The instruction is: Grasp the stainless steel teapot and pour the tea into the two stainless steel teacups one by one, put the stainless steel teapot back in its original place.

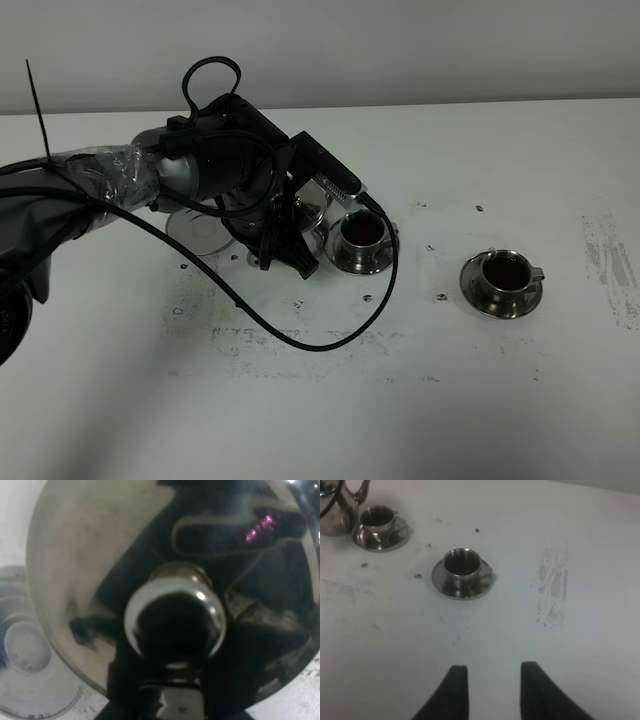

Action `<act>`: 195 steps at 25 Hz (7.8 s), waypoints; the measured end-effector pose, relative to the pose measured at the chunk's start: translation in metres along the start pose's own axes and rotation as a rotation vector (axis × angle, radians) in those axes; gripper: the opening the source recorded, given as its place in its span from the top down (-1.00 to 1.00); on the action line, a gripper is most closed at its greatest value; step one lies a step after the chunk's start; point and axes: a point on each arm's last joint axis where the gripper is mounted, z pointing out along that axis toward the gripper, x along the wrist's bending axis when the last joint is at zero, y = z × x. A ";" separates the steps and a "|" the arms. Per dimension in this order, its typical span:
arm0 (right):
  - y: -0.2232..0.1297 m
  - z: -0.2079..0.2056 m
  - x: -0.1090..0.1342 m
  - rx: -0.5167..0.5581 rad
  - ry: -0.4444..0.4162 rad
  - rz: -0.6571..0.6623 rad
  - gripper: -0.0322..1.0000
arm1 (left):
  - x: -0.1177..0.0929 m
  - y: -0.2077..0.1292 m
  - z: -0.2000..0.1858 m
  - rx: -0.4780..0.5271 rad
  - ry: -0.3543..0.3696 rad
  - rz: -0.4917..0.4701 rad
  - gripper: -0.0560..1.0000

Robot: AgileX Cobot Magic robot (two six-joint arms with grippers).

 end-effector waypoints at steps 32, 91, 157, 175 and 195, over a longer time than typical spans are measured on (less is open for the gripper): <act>0.000 0.000 0.000 0.000 0.000 0.000 0.47 | 0.072 -0.038 -0.037 0.086 0.085 -0.209 0.56; 0.000 0.000 0.000 0.000 0.000 0.000 0.47 | 0.077 -0.050 0.012 0.077 0.039 -0.250 0.55; 0.000 0.000 0.000 0.000 0.000 0.000 0.47 | -0.019 -0.365 -0.202 -0.367 0.275 -0.927 -0.09; 0.000 0.000 0.000 0.000 0.000 0.000 0.47 | -0.070 -0.376 -0.208 -0.543 0.117 -0.843 -0.09; 0.000 0.000 0.000 0.000 0.000 0.000 0.47 | -0.090 -0.391 -0.215 -0.689 0.168 -0.751 -0.09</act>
